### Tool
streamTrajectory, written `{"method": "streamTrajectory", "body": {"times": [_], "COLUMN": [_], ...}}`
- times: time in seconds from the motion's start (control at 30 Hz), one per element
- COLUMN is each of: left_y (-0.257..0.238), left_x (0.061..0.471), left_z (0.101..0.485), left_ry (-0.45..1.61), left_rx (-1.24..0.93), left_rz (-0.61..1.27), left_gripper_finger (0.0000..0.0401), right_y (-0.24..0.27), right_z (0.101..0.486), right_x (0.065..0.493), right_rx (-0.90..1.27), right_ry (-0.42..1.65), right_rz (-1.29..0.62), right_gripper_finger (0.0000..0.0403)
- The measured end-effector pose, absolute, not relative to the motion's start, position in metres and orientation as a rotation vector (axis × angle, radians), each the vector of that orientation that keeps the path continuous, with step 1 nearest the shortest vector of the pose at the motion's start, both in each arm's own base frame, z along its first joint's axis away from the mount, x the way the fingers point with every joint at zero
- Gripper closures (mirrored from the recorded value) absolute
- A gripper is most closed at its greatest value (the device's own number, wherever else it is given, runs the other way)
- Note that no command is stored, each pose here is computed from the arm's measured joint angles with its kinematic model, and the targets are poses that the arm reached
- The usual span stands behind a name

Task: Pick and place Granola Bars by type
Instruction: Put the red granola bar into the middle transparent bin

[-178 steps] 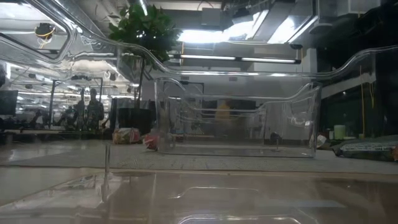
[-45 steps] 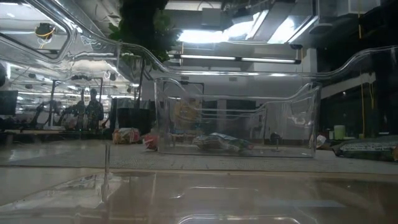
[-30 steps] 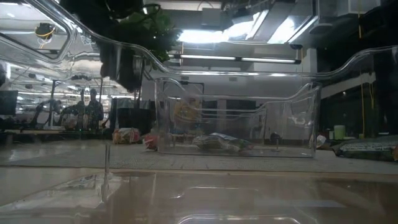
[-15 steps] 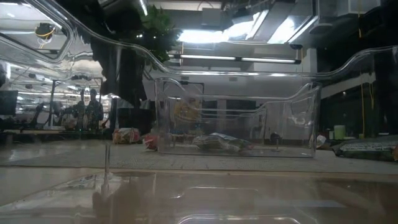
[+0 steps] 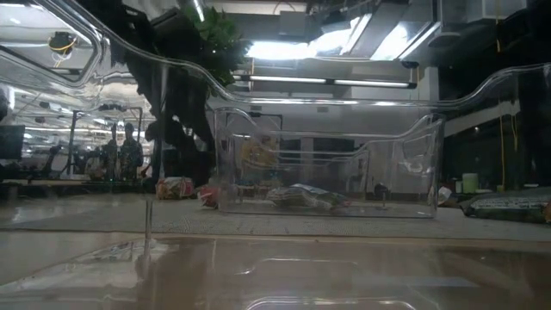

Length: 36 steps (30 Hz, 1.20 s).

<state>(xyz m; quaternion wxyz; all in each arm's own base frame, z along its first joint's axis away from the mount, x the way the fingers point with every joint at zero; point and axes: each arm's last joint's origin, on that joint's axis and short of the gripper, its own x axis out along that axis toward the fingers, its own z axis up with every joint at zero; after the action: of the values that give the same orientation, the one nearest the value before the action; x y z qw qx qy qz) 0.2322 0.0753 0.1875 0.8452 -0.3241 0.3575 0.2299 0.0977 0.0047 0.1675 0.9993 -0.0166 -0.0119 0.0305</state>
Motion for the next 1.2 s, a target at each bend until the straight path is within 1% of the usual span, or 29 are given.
{"method": "streamTrajectory", "body": {"times": [0.17,0.47,0.57,0.93,1.07,1.2], "left_y": [0.078,0.083,0.083,0.084,0.084,0.084], "left_x": [0.245,0.262,0.266,0.269,0.269,0.269], "left_z": [0.170,0.148,0.140,0.123,0.122,0.121], "left_ry": [0.773,0.762,0.772,0.823,0.824,0.819], "left_rx": [-0.712,-0.765,-0.781,-0.834,-0.831,-0.868], "left_rz": [0.465,0.435,0.415,0.457,0.464,0.492], "left_gripper_finger": [0.0162,0.0163,0.0163,0.0165,0.0186,0.0228], "right_y": [0.005,0.005,0.005,0.005,0.005,0.005], "right_z": [0.167,0.168,0.168,0.168,0.167,0.167], "right_x": [0.098,0.098,0.098,0.098,0.098,0.098], "right_rx": [-0.031,-0.029,-0.028,-0.030,-0.029,-0.030], "right_ry": [-0.024,-0.024,-0.024,-0.024,-0.024,-0.024], "right_rz": [0.061,0.061,0.061,0.061,0.061,0.061], "right_gripper_finger": [0.0254,0.0254,0.0254,0.0254,0.0254,0.0254]}}
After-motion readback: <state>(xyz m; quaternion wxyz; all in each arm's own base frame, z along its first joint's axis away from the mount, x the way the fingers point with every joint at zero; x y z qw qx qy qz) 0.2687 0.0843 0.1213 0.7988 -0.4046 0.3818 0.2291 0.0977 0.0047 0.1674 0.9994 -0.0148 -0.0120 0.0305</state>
